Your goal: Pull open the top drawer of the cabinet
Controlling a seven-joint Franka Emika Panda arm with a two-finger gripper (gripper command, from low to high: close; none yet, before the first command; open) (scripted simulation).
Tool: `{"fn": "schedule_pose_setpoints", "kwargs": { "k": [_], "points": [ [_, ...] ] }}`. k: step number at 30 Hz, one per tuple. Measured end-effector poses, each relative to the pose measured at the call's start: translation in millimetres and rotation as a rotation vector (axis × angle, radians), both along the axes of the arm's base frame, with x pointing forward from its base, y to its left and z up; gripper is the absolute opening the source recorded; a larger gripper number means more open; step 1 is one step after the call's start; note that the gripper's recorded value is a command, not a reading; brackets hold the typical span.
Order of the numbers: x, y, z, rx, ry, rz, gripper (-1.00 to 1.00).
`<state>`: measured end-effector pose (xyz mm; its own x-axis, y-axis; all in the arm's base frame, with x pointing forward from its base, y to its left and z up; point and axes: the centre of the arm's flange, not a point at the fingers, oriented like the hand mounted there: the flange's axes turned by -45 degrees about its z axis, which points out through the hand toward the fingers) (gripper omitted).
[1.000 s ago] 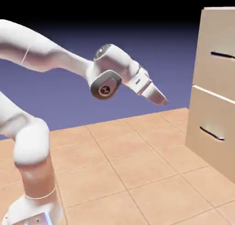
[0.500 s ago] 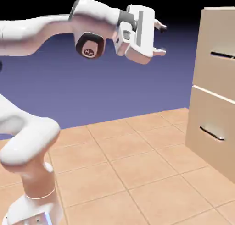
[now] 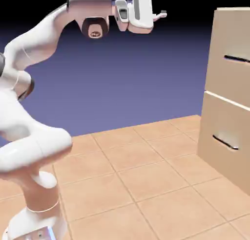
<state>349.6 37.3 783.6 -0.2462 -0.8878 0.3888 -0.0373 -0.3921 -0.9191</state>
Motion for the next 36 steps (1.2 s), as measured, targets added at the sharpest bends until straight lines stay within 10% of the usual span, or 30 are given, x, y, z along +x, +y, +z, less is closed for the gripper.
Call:
{"fn": "schedule_pose_setpoints", "kwargs": {
  "k": [31,32,36],
  "points": [
    [347.1,-24.2,-212.8,0.406,0.014,0.254,0.00],
    [350.5,-24.4,-213.0,0.406,0.014,0.254,-1.00],
    [336.0,-24.4,-212.8,0.406,0.012,0.255,-1.00]
  ]
}}
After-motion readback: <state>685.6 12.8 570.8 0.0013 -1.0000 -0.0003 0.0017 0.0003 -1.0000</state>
